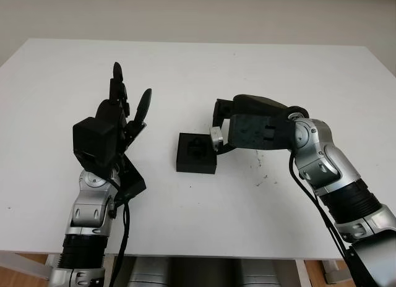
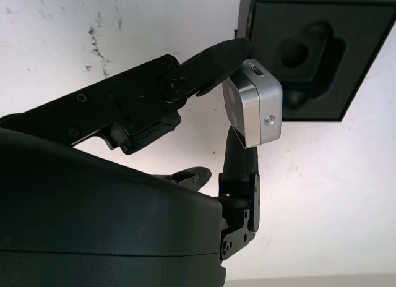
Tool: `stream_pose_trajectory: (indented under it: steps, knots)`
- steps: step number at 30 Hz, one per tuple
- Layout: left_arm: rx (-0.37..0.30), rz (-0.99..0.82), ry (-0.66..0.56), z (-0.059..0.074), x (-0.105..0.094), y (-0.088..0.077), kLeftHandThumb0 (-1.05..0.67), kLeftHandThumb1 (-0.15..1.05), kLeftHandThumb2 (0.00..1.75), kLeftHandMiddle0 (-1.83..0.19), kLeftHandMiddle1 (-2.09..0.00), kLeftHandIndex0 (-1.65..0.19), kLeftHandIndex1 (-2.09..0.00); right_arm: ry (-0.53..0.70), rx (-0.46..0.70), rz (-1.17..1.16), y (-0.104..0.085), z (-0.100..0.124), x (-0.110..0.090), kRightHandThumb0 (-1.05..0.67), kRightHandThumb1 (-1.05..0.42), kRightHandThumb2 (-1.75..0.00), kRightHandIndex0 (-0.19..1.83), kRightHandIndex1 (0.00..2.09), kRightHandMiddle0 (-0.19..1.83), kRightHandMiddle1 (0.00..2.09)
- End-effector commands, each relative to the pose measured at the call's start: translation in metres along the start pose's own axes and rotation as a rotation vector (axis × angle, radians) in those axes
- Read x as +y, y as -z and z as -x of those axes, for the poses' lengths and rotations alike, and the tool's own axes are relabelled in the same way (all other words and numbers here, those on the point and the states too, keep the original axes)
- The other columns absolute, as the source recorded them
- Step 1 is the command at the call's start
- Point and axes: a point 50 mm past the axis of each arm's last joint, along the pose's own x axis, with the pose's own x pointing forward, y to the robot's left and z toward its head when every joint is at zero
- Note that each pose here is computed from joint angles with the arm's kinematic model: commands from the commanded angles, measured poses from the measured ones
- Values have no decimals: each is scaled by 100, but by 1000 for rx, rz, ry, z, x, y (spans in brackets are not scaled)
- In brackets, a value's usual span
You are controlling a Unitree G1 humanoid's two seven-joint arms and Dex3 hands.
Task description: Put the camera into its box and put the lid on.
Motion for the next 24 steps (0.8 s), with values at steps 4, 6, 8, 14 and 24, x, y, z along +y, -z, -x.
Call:
stream_pose_trajectory:
  steps: [4,6,8,14,24]
  knots:
    - [-21,6,-2,-1,-1,-3,-76,105,44,19,0,19,0,-16,-25,86,-7,0,-12,-41,-100,-6,42,6,31,174]
    - [-23,7,-1,-1,-1,-4,-76,105,44,19,0,19,0,-33,-31,108,-10,0,-12,-41,-100,-6,42,6,34,175]
    - [-24,7,-1,-1,-1,-4,-75,105,44,19,0,19,0,-53,-38,121,-13,0,-13,-42,-100,-6,42,6,35,177]
    - [-23,6,-4,-1,-2,-4,-76,105,44,19,0,19,0,-75,-59,127,-20,-2,-10,-44,-99,-5,42,6,35,176]
    - [-24,4,-9,0,-5,-4,-76,105,44,19,0,19,0,-58,-64,110,-25,-7,-8,-43,-100,-5,45,7,33,170]
